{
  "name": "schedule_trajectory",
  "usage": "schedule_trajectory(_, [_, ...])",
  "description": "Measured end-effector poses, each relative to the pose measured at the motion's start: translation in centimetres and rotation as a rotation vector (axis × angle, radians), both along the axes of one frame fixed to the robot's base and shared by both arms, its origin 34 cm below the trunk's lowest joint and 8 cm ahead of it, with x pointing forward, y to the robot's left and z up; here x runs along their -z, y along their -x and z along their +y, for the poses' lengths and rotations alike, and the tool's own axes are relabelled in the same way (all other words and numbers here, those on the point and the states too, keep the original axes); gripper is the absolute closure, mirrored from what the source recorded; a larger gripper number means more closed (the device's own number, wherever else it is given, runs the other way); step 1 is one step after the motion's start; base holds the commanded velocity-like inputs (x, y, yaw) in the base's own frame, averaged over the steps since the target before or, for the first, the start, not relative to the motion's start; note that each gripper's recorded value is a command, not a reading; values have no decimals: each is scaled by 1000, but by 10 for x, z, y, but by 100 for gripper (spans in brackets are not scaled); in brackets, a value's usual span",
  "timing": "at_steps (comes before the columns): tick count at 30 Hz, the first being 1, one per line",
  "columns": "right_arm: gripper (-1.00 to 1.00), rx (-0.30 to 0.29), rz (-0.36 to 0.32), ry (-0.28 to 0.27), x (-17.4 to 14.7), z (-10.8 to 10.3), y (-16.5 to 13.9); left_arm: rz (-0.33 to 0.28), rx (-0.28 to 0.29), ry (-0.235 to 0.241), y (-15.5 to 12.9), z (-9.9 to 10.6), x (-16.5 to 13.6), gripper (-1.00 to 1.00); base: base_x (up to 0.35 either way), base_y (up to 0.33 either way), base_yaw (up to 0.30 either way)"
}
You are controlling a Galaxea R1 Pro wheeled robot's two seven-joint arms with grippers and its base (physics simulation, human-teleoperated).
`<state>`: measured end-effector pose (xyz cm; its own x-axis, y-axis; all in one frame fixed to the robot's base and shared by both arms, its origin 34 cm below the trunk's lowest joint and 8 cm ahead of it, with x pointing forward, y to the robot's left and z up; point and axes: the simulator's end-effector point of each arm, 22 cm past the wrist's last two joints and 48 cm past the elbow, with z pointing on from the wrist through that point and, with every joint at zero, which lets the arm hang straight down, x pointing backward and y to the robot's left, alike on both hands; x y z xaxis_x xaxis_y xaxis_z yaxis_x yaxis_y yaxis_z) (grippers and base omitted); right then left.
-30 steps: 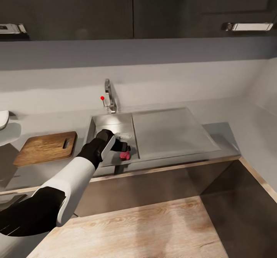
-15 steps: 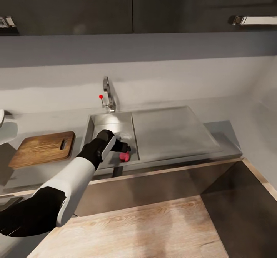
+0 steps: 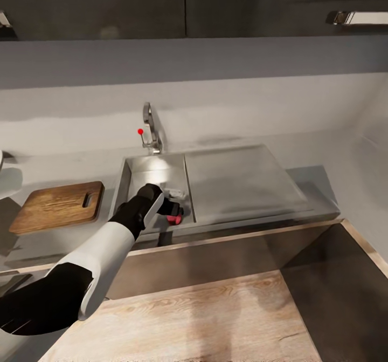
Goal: In the kitchen, take the Vidalia onion out of the sink, dice it on the chopping board with the paring knife, put the diced onion into the bowl on the countertop, then place both the paring knife and the chopping board into the sink.
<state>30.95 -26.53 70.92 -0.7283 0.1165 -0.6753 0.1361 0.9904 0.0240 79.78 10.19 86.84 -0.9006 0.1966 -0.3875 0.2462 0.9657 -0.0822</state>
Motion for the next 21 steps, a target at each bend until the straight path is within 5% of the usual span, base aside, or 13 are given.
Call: schedule_trajectory(21, [-100,0,35,0,7,0,10,35,0,0,5,0,24,-100,44,0,0])
